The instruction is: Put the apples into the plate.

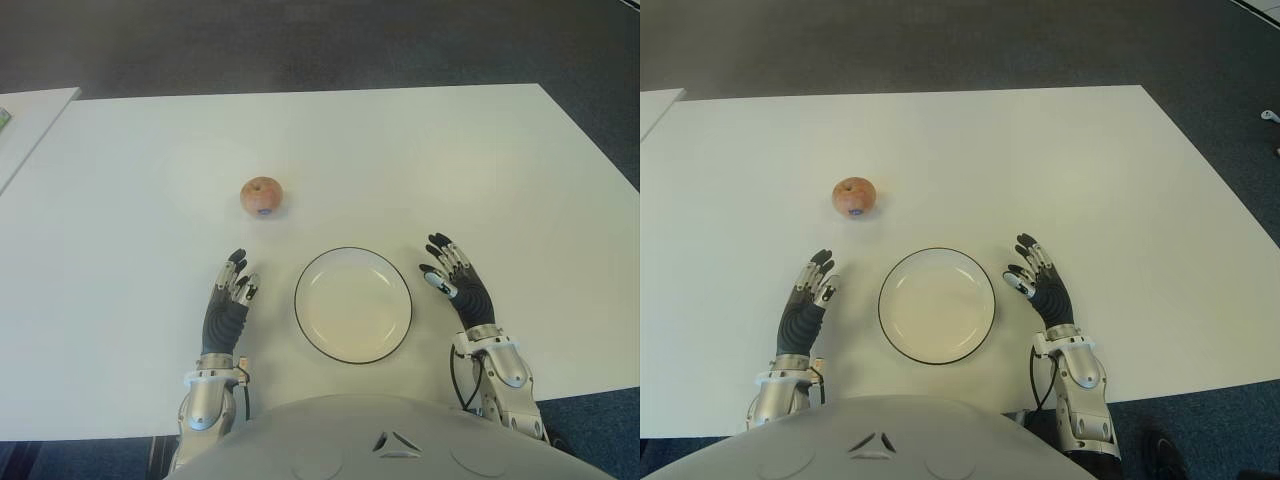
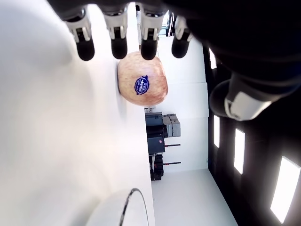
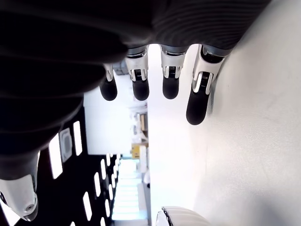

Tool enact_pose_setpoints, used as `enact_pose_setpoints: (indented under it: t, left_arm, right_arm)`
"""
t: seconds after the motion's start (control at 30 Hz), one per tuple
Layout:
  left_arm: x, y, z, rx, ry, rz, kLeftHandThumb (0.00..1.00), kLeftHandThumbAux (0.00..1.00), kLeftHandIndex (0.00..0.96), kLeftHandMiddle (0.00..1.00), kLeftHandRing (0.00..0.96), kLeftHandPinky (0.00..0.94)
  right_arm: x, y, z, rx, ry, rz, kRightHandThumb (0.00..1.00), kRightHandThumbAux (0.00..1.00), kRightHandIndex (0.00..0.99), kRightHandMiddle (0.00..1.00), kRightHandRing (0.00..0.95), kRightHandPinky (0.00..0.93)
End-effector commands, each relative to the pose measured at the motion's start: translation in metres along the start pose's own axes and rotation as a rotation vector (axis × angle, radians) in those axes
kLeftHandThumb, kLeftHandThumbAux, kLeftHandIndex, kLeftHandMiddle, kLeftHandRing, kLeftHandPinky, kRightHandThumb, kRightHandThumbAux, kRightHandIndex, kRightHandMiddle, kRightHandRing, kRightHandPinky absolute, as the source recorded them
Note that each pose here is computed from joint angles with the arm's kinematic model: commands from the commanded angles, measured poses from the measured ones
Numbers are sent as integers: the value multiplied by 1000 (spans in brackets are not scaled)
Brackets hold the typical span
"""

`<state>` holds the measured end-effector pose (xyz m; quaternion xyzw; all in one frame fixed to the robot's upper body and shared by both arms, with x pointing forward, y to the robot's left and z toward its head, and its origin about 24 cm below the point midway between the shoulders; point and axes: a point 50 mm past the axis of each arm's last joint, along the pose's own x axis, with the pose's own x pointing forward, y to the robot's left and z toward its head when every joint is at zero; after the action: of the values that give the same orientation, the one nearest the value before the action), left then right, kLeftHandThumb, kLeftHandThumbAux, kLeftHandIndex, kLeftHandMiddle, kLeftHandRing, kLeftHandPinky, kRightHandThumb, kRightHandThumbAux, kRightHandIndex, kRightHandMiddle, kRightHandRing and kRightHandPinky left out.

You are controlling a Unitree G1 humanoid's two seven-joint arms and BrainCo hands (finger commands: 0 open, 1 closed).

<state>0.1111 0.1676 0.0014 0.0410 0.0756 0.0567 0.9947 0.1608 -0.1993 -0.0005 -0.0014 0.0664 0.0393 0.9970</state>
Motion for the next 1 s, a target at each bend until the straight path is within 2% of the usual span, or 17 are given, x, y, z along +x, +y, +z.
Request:
enact_pose_setpoints:
  t: [0.03, 1.0]
  left_arm:
    - [-1, -2, -3, -7, 10, -20, 31, 461, 0, 2, 16, 69]
    - [-1, -2, -2, 7, 9, -19, 33, 451, 0, 0, 11, 71]
  right_arm:
    - [-4, 1, -9, 15, 54, -5, 141, 597, 68, 92, 56, 66]
    - [-3, 1, -9, 14, 50, 2, 131, 601, 62, 91, 59, 71]
